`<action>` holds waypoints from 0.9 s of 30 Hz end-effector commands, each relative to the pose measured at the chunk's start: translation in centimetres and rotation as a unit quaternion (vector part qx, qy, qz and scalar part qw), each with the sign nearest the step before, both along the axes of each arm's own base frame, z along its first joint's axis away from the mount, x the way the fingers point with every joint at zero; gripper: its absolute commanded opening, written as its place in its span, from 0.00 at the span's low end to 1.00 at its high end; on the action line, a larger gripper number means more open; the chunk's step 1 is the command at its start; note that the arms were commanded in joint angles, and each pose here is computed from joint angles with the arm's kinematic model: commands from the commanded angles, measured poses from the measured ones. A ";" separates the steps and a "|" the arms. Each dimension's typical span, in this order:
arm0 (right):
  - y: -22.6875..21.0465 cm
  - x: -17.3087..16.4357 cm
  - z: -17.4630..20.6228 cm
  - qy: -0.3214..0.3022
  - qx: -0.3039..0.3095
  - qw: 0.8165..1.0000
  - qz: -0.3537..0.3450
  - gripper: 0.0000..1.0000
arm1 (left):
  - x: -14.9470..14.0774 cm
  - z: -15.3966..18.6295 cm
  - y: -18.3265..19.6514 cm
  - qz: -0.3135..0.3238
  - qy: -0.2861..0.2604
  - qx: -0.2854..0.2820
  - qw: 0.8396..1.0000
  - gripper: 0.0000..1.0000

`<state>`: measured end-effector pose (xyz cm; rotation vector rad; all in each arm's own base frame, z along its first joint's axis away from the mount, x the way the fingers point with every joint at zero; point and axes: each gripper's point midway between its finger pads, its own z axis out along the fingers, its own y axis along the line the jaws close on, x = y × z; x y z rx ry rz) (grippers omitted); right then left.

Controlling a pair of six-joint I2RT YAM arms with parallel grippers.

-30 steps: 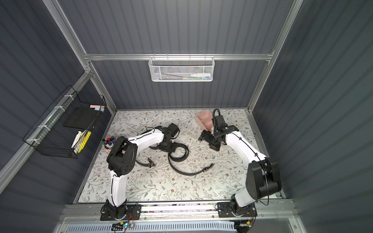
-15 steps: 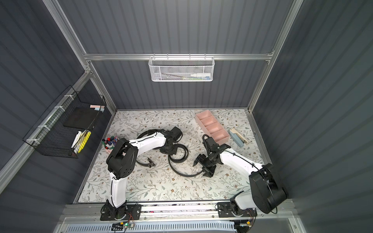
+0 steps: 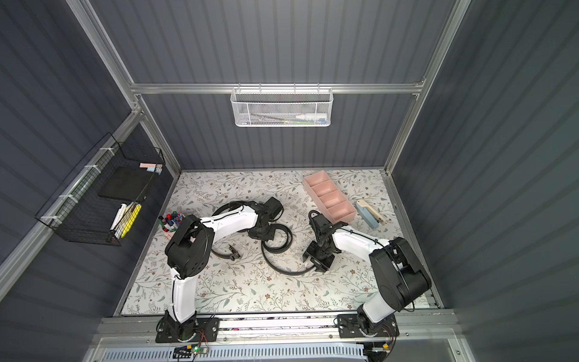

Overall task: Place the belts into the storage roll
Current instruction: Roll the belt at the center of the board.

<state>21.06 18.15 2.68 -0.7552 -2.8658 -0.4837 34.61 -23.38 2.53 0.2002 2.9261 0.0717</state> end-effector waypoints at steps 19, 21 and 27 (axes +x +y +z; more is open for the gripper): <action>-0.5 -0.8 -1.8 0.013 -0.015 0.999 -0.034 0.40 | -3.4 -2.7 1.8 0.018 0.051 0.021 0.998 0.16; -0.3 -0.9 -2.0 0.017 -0.017 0.999 -0.034 0.40 | -3.5 -2.8 1.9 0.018 0.052 0.021 0.998 0.16; -0.2 -1.5 -2.2 0.022 -0.025 0.999 -0.022 0.17 | -3.7 -3.2 1.7 0.019 0.058 0.017 0.998 0.17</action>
